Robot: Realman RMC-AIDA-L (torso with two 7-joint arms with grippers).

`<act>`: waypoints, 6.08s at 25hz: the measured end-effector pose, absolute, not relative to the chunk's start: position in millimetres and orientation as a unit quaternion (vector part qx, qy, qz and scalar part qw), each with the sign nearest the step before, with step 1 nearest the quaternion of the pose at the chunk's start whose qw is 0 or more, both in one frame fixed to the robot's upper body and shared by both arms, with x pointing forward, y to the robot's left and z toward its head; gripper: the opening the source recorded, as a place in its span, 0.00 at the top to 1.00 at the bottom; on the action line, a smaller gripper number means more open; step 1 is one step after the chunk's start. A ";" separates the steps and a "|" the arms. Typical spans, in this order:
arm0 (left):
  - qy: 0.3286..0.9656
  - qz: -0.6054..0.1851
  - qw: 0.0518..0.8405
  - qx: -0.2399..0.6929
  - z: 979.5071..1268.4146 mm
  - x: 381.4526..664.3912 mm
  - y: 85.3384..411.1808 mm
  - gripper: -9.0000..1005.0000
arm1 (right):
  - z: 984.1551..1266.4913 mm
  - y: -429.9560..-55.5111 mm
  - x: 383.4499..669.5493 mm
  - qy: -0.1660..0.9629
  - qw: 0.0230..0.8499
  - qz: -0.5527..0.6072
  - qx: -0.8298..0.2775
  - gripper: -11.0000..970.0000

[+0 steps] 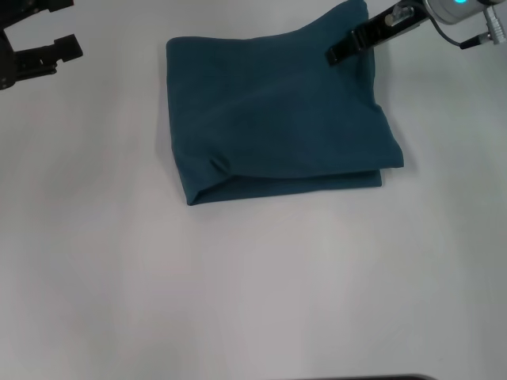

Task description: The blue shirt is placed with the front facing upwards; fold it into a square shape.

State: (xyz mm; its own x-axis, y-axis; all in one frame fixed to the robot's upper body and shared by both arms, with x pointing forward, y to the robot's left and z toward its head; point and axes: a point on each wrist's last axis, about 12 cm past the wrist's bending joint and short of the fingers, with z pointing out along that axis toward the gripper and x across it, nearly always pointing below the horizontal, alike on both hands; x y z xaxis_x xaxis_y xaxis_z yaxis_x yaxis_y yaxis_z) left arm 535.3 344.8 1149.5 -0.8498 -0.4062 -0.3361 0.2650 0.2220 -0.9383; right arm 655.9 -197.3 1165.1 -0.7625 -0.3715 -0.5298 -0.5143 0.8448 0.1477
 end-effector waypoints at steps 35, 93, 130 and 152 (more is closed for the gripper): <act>0.731 -0.625 0.270 -0.047 1151.1 536.0 344.4 0.05 | 1186.6 -196.1 638.0 0.905 0.257 0.221 -0.256 0.38; 0.789 -0.434 0.374 0.220 1089.6 495.5 292.0 0.05 | 1193.3 -365.9 575.8 0.833 0.310 0.442 -0.119 0.38; 0.813 -0.263 0.414 0.313 1052.1 494.5 231.2 0.05 | 1190.2 -376.9 583.5 0.864 0.293 0.403 -0.067 0.38; 0.835 -0.208 0.407 0.305 1051.9 505.3 205.2 0.06 | 1190.8 -380.2 581.9 0.865 0.294 0.402 -0.066 0.38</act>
